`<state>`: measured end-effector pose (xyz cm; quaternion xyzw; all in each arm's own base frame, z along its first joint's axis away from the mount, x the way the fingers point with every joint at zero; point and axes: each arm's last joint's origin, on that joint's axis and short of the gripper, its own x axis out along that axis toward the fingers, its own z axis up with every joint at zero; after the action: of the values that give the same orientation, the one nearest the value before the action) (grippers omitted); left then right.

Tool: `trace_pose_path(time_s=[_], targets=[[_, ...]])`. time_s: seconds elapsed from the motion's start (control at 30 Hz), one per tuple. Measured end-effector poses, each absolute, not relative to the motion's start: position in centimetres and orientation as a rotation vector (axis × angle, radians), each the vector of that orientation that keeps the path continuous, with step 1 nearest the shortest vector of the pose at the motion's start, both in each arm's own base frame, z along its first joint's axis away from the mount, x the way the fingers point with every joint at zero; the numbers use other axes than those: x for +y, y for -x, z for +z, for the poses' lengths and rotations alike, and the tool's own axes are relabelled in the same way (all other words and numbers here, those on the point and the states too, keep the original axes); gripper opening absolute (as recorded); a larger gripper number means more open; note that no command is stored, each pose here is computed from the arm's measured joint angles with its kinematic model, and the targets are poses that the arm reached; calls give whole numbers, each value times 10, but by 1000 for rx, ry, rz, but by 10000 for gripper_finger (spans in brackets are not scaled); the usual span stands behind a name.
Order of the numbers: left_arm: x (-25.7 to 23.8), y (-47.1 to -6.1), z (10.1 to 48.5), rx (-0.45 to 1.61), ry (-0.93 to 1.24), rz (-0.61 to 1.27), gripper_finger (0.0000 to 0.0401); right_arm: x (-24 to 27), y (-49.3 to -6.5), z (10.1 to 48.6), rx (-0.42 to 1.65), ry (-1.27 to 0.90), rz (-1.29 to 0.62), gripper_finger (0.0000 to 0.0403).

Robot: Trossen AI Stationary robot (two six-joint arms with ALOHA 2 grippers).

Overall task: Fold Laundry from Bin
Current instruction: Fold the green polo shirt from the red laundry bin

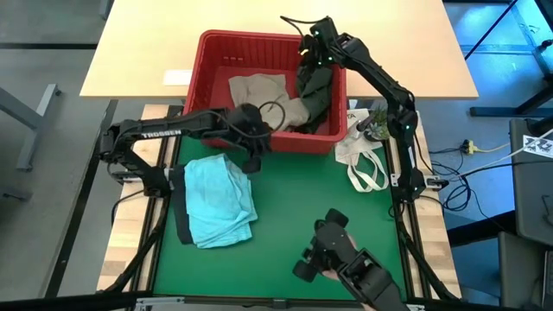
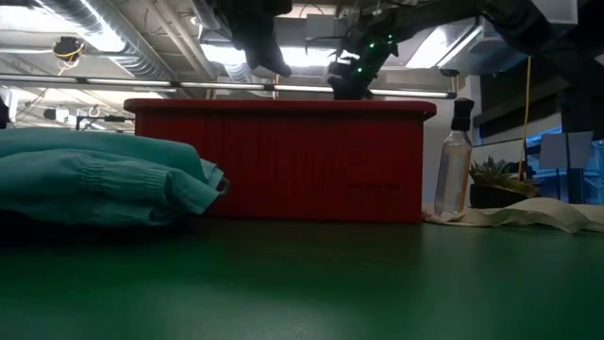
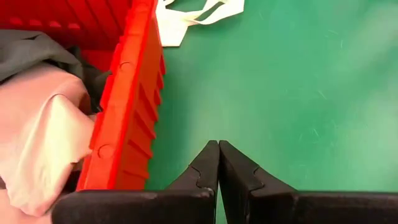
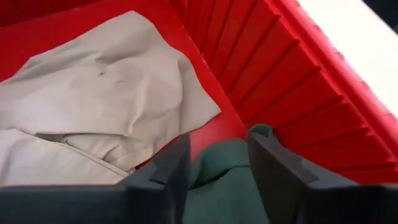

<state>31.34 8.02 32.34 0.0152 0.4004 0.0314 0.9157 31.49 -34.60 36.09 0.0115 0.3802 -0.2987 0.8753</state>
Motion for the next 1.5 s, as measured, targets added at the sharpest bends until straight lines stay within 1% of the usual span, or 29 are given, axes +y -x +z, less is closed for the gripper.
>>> trace_pose_path(time_s=[0.07, 0.2, 0.3, 0.37, 0.53, 0.67, 0.8, 0.9, 1.3, 1.5], targets=[[82, -313, 323, 822, -25, 63, 4, -347, -318, 357, 800, -40, -664, 205], [83, -313, 324, 820, -22, 60, 4, -357, -323, 342, 824, -75, -817, 270], [83, -313, 323, 820, -22, 60, 4, -362, -325, 327, 866, -110, -811, 303], [83, -313, 323, 820, -23, 60, 4, -364, -327, 317, 905, -125, -795, 314], [83, -313, 323, 820, -22, 60, 4, -368, -331, 295, 993, -119, -752, 318], [83, -313, 323, 820, -22, 60, 4, -369, -332, 278, 1068, -130, -717, 312], [83, -313, 323, 820, -21, 60, 4, -366, -331, 263, 1166, -150, -626, 305], [83, -313, 323, 820, -21, 61, 4, -366, -332, 257, 1195, -144, -595, 303], [83, -313, 323, 820, -21, 61, 4, -368, -331, 259, 1211, -106, -651, 303], [83, -313, 323, 820, -19, 62, 4, -373, -334, 236, 1289, -103, -671, 303]])
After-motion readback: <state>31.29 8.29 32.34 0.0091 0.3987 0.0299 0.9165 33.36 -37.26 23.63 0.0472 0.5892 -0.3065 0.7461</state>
